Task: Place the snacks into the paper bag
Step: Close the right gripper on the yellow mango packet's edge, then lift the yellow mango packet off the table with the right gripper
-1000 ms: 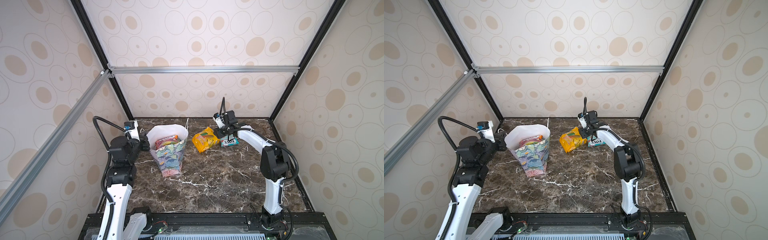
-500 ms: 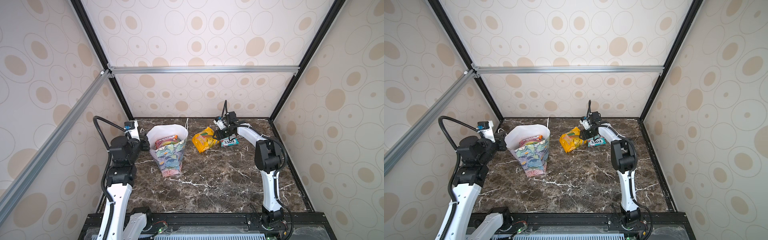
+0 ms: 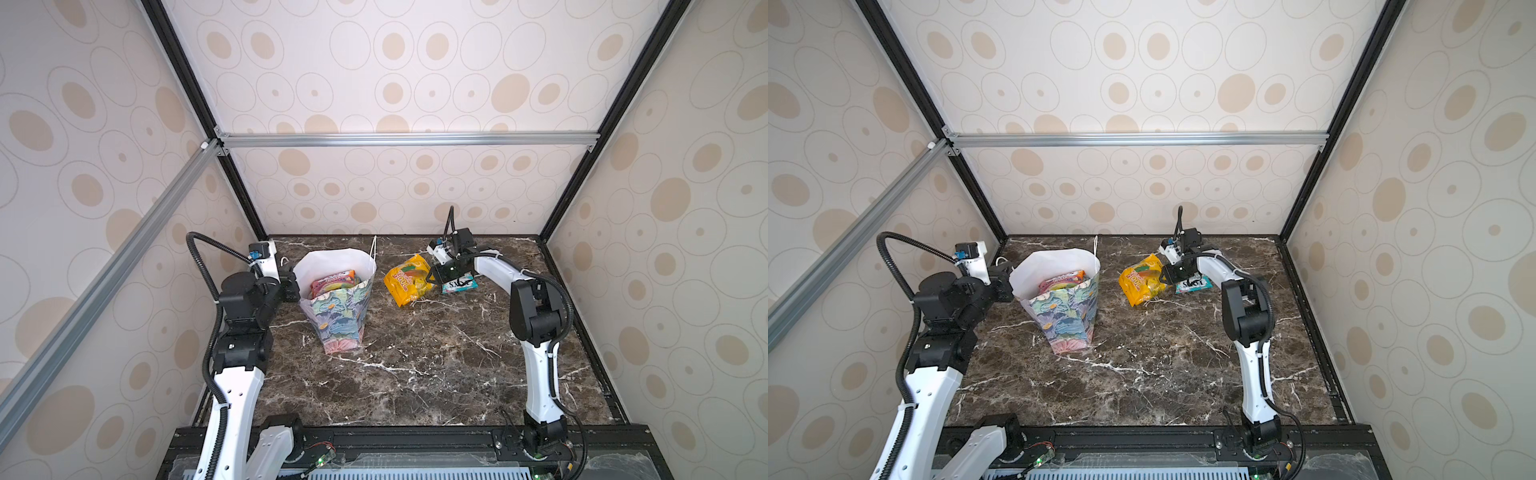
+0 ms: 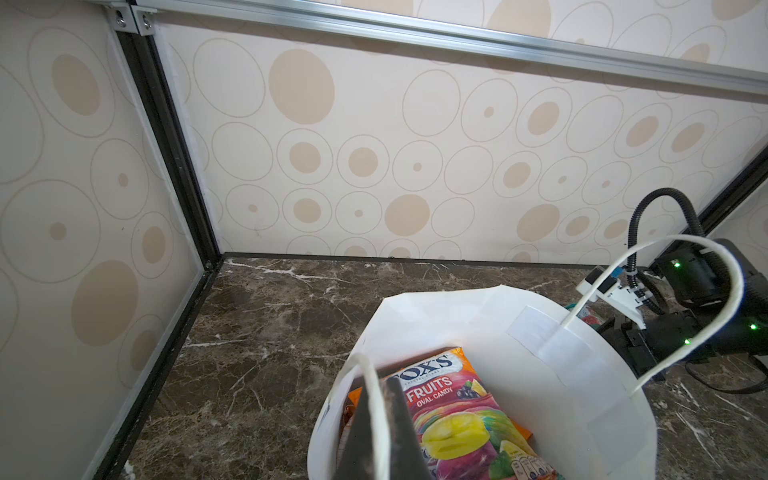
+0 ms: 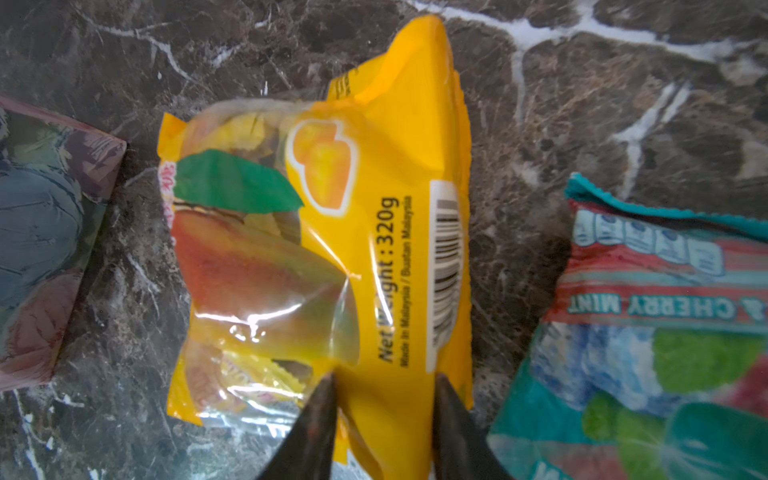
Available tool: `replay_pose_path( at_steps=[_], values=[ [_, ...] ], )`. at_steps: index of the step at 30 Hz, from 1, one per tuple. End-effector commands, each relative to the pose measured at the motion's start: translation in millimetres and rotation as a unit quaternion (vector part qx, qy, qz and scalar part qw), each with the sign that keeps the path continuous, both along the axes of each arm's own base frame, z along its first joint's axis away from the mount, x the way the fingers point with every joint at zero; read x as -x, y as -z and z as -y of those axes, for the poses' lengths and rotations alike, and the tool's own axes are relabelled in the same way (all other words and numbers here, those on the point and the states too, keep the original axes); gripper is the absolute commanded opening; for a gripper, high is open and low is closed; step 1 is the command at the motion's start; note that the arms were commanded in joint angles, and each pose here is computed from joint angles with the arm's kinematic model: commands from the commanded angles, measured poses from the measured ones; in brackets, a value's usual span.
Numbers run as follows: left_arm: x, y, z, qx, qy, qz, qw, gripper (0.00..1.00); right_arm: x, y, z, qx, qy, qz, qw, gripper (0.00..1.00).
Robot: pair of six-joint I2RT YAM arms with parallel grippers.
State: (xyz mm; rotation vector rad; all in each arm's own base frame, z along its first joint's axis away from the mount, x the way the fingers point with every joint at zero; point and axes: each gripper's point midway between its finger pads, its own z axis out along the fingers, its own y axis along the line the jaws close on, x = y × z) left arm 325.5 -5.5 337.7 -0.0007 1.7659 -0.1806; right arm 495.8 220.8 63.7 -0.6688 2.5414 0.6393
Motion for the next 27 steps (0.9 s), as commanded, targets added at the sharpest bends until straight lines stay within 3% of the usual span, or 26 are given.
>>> replay_pose_path(
  at_steps=[1,7,13,27],
  values=[
    [1.5,-13.4,-1.1,-0.006,0.001,0.018,1.000,0.00,13.1,4.0,3.6,0.006,0.000,-0.019,1.000,0.32],
    [1.9,-13.6,-1.1,-0.006,0.001,0.018,1.000,0.00,16.2,-1.3,5.8,0.003,0.010,-0.010,1.000,0.20],
    [2.6,-14.6,-0.8,-0.006,0.002,0.019,1.000,0.00,15.7,-11.3,7.0,-0.002,0.021,0.000,1.000,0.00],
    [4.8,-17.1,-1.2,-0.007,0.000,0.025,1.000,0.00,25.0,-58.0,5.0,-0.044,0.036,0.044,0.997,0.00]
  ],
)
